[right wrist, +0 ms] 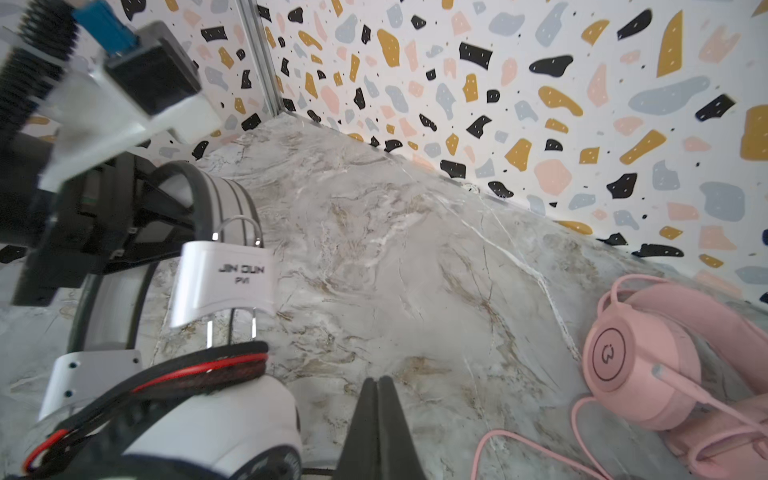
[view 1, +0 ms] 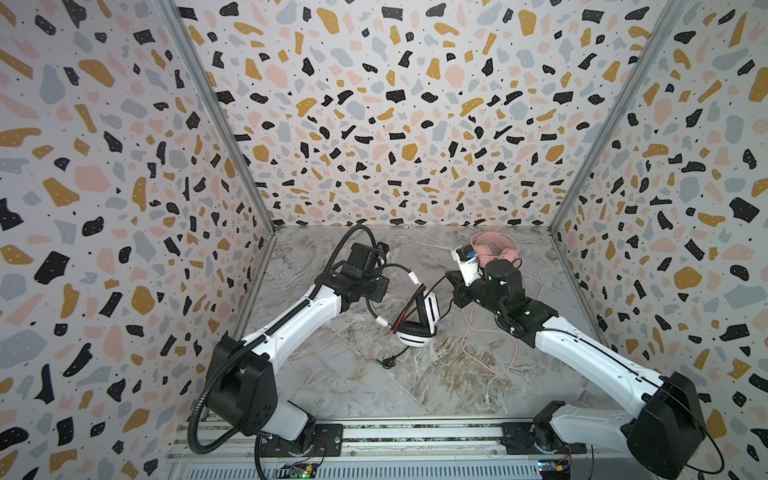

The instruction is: Wrap the headphones

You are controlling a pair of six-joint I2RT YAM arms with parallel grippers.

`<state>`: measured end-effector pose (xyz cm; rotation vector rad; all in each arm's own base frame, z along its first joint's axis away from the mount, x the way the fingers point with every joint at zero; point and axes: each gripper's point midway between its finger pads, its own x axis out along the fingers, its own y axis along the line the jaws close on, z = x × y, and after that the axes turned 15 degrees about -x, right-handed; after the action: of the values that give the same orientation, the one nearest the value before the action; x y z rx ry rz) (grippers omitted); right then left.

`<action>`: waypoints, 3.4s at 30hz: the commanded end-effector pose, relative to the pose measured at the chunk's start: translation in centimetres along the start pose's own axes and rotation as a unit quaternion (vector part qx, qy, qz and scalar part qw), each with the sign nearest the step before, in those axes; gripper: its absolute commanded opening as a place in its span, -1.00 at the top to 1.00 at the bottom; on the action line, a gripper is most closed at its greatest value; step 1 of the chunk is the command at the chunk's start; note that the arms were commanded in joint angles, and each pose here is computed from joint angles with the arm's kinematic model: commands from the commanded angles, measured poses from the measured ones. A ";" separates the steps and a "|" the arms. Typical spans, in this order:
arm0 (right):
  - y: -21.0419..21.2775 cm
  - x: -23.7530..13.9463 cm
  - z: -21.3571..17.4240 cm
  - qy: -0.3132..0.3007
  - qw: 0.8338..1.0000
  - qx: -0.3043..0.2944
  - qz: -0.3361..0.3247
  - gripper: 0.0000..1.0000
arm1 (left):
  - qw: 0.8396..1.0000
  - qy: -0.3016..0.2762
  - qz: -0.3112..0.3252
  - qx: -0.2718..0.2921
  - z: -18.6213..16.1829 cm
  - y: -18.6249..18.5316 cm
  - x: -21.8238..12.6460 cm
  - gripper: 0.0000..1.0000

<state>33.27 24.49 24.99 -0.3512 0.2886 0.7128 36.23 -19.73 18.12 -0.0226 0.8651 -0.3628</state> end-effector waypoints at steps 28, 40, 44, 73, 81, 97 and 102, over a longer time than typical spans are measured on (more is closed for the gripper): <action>7.6 9.0 0.7 -0.197 0.910 0.167 0.325 0.27 | 0.916 -0.171 -0.362 0.009 5.8 -6.9 -11.7 1.00; 10.4 14.5 -0.8 -0.197 0.890 0.200 0.359 0.04 | 0.911 -0.181 -0.371 -0.003 6.2 -6.1 -12.2 1.00; 11.1 16.6 -2.5 -0.163 0.904 0.190 0.348 -0.04 | 0.912 -0.184 -0.366 -0.010 6.4 -5.7 -12.1 1.00; 16.8 11.9 -8.1 -0.120 0.885 0.251 0.374 0.93 | 0.920 -0.256 -0.240 -0.176 9.7 3.6 -11.4 1.00; 17.5 9.0 -8.9 -0.099 0.891 0.265 0.355 0.95 | 0.915 -0.240 -0.217 -0.241 9.8 5.9 -9.6 1.00; 23.7 9.7 -7.8 0.037 0.953 0.073 0.292 0.84 | 0.864 -0.311 -0.108 -0.380 9.4 12.0 -10.1 1.00; 26.8 9.5 -7.8 0.049 0.950 0.026 0.309 0.83 | 0.840 -0.336 -0.033 -0.425 8.1 15.2 -10.8 1.00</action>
<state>21.76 46.24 11.15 -0.1032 0.4578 1.3212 40.40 -5.55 25.29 -0.8982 0.4243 -0.0716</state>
